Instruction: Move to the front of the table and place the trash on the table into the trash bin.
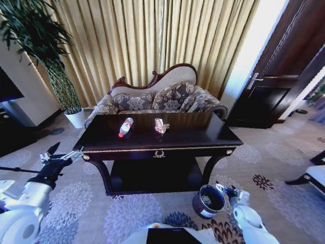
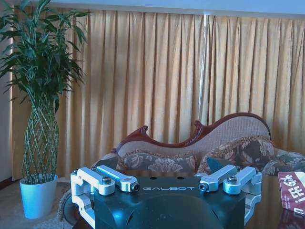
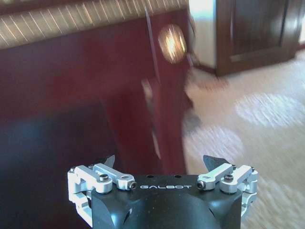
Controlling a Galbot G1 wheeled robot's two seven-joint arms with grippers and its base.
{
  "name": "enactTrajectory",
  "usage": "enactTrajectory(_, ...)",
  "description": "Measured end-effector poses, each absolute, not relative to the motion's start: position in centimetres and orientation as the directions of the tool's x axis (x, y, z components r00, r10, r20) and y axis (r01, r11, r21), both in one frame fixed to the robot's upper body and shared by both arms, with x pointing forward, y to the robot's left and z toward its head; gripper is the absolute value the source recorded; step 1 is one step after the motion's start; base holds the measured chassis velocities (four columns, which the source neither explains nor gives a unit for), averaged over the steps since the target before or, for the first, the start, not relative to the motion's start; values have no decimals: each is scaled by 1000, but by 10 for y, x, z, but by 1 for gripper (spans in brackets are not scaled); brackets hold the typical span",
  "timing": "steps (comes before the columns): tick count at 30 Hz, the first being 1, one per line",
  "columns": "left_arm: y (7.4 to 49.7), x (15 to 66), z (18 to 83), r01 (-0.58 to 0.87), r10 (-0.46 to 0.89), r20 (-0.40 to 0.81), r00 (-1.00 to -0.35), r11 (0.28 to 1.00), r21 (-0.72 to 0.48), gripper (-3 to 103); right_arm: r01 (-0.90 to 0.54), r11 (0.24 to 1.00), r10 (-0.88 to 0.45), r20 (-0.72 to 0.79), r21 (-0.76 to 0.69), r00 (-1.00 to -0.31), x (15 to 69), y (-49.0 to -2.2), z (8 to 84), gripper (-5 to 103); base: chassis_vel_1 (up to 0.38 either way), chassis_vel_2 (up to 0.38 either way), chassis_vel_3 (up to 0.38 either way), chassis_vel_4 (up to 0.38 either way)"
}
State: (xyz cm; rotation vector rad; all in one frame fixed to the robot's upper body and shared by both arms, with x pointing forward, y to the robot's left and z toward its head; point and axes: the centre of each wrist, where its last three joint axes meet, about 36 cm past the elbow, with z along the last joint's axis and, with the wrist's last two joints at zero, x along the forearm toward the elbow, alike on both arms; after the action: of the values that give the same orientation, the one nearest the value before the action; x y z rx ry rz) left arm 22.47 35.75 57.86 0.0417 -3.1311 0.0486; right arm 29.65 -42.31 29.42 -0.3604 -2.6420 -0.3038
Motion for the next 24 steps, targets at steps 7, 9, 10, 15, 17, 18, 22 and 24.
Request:
enactTrajectory(7,357,225,579,-25,-25,-4,-1000,999,-32,100,157,971,114,225,183,-968,288,-395,378,100,0,0,0,0)
enactTrajectory(9,357,226,579,-20,-21,-29,-999,999,-34,100,74,981,50,133,180,-990,280,-374,414,100,0,0,0,0)
enactTrajectory(10,357,226,579,-20,-21,-29,-999,999,-34,100,74,981,50,133,180,-990,280,-374,414,100,0,0,0,0)
enactTrajectory(15,360,227,575,-14,-16,-55,-998,999,-43,100,-69,984,-68,-9,161,-998,267,-330,475,100,0,0,0,0)
enactTrajectory(17,360,227,575,-15,-17,-54,-998,999,-43,100,-96,984,-93,-30,150,-995,263,-321,487,100,0,0,0,0)
enactTrajectory(18,360,226,575,-16,-18,-54,-998,999,-42,100,-116,984,-111,-41,136,-993,260,-315,496,100,0,0,0,0)
enactTrajectory(22,360,226,576,-17,-19,-55,-998,999,-41,100,-143,986,-139,-51,85,-989,253,-306,507,100,0,0,0,0)
enactTrajectory(24,360,226,576,-17,-19,-52,-998,999,-42,100,-157,985,-155,-35,72,-987,249,-301,513,100,0,0,0,0)
